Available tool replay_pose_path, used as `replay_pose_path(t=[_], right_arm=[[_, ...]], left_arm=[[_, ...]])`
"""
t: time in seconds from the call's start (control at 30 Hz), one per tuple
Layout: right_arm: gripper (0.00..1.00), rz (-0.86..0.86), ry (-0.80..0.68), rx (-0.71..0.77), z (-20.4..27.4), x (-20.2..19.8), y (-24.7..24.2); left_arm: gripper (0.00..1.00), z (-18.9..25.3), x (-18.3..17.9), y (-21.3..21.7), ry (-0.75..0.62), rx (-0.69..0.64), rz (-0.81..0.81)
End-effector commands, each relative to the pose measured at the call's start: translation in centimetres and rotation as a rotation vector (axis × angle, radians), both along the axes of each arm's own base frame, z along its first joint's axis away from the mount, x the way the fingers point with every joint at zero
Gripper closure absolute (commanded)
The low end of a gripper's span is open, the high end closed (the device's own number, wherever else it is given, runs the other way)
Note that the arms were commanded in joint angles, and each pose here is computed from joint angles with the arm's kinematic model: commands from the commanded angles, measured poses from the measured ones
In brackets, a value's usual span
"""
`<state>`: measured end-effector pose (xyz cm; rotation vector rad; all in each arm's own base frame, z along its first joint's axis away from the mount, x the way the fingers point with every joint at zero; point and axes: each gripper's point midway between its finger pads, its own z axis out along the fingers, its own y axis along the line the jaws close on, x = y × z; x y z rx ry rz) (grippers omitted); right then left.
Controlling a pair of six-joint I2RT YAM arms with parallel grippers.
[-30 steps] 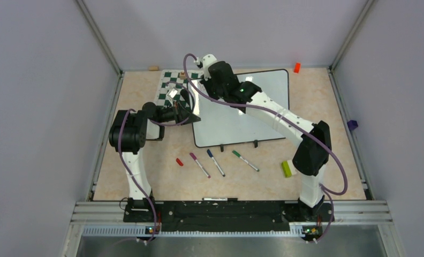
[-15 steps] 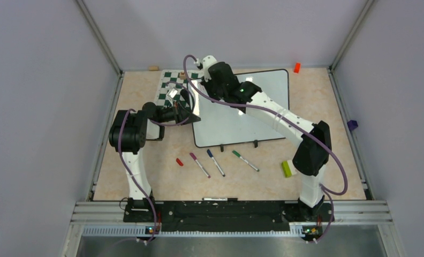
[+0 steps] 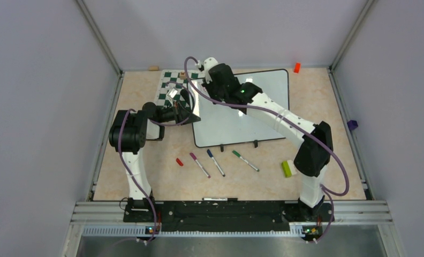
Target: Write a sentence on the whiteboard
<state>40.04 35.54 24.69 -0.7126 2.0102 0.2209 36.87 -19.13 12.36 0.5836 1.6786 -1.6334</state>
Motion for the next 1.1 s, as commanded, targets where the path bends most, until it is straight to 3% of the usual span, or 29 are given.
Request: replay_pose_path(t=[0.0,0.3,0.6,1.07], right_arm=[[1.00,-0.112,-0.032,-0.054,0.7,0.9,-3.2],[1.00,-0.111,-0.051,-0.033,1.8,0.7,-3.3],[1.00,-0.046,-0.111,0.153,5.7,-1.0,-2.5],[1.00,-0.101,-0.133,0.152,6.5,0.8,-3.0]], left_arm=[[1.00,1.7,0.2,0.2,-0.233,0.010,0.007],[1.00,1.7,0.1,0.2,-0.233,0.011,0.006],[1.00,1.7,0.1,0.2,-0.233,0.011,0.007],[1.00,1.7,0.1,0.2,-0.233,0.011,0.006]])
